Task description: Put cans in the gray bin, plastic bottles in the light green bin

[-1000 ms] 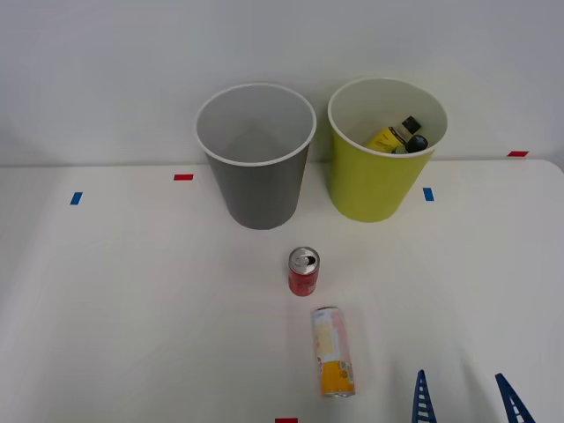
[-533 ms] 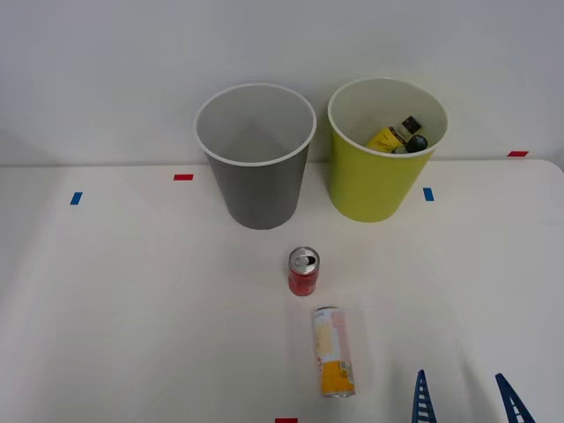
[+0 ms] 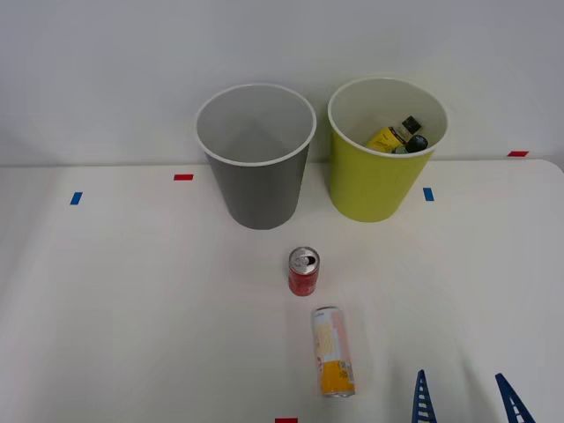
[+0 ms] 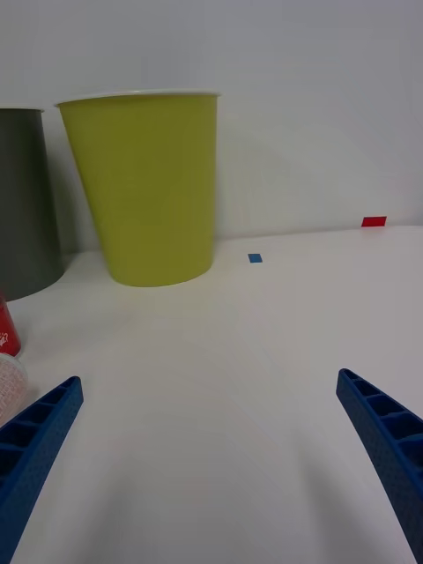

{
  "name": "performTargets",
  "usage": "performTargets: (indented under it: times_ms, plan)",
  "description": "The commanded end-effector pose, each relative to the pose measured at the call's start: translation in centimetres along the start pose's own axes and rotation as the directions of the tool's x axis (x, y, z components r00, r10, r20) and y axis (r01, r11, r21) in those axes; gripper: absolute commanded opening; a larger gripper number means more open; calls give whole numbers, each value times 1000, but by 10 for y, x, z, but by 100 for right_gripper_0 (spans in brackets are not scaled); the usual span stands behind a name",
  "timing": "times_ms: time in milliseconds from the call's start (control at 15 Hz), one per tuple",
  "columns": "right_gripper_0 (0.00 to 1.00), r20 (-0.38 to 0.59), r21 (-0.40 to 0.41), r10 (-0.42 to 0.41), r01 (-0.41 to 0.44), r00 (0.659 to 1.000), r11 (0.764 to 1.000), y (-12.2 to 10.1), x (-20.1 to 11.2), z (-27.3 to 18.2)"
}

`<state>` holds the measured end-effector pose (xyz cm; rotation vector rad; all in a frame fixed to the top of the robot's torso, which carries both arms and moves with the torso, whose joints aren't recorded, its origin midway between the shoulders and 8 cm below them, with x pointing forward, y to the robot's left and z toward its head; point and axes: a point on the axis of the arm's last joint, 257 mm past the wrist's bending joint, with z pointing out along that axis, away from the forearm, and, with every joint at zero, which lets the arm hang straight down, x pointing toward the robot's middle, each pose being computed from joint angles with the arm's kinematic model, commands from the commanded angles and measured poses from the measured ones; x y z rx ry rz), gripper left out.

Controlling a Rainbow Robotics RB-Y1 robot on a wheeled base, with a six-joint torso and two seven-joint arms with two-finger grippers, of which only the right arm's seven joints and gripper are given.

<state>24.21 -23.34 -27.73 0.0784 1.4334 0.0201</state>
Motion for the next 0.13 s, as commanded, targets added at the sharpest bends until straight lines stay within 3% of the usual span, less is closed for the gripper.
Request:
performTargets:
  times_ms: [67,133]
  plan:
    - [100,0,0,0,0,1000,1000,0,0,0]
    - [100,0,0,0,0,1000,1000,0,0,0]
